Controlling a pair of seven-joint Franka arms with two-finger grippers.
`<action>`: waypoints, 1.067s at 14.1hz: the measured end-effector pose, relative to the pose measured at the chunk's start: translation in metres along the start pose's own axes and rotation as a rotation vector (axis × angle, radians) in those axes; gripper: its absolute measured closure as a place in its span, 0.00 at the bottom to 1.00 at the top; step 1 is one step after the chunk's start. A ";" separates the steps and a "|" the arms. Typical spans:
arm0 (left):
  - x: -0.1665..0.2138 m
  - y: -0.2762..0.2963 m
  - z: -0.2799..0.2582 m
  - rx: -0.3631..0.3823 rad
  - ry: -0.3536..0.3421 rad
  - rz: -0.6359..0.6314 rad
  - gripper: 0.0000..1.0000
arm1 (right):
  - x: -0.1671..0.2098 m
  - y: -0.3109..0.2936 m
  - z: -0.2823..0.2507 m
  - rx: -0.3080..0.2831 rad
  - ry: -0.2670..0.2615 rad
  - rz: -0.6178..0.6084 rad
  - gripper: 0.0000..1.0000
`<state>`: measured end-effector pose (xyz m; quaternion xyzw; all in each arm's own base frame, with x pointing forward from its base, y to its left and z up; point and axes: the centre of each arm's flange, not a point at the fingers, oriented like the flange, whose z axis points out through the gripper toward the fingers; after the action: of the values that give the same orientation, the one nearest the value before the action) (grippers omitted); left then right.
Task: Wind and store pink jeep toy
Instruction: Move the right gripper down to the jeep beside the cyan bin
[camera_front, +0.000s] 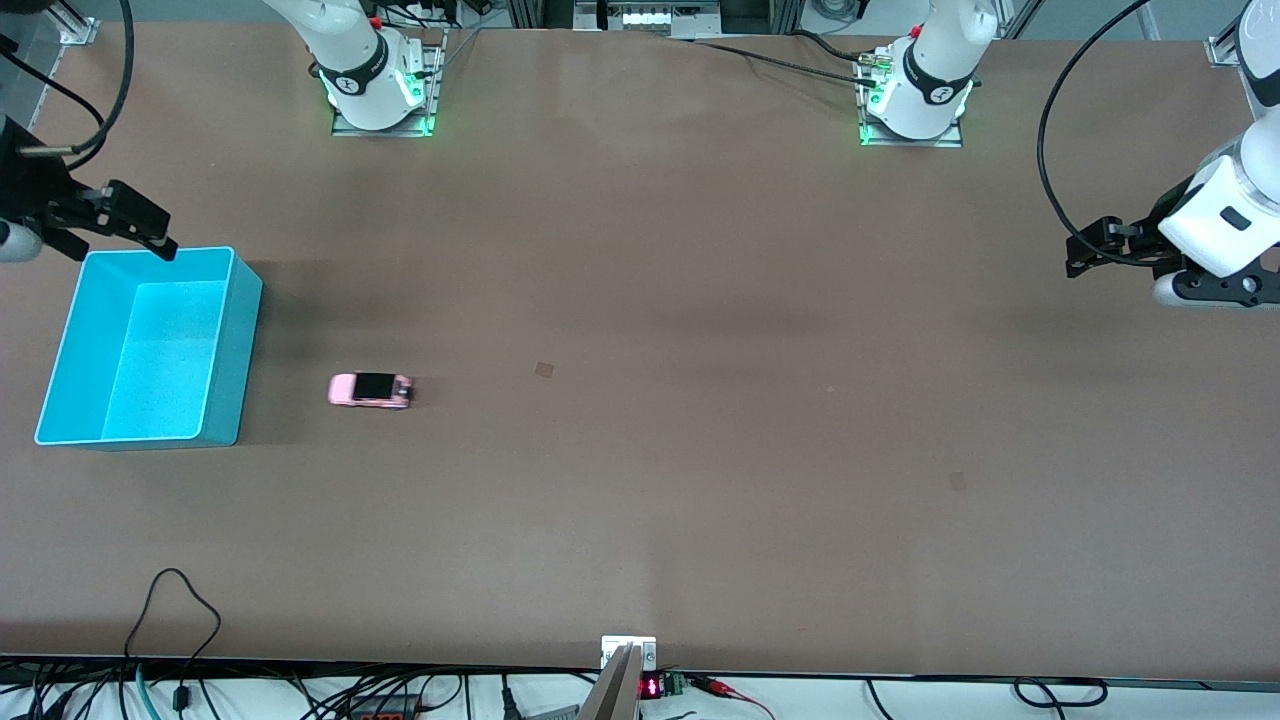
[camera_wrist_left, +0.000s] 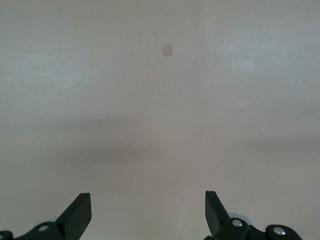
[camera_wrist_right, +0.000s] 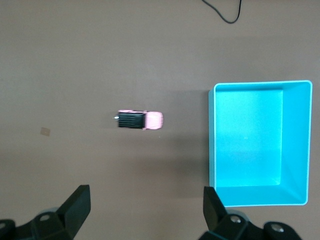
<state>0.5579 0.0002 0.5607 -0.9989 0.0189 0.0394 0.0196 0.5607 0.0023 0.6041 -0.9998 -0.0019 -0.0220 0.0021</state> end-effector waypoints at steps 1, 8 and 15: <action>0.000 0.001 0.000 0.000 0.000 0.001 0.00 | 0.003 0.000 0.008 0.000 -0.017 -0.004 0.00; 0.000 0.002 0.000 -0.001 -0.001 0.003 0.00 | 0.020 -0.001 0.093 0.047 -0.198 -0.494 0.00; 0.000 0.002 0.000 -0.002 -0.003 0.005 0.00 | 0.059 0.026 0.199 0.110 -0.187 -1.081 0.00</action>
<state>0.5575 -0.0019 0.5604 -0.9988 0.0214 0.0409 0.0187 0.6287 -0.0224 0.4079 -0.8525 -0.5164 0.0691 0.0426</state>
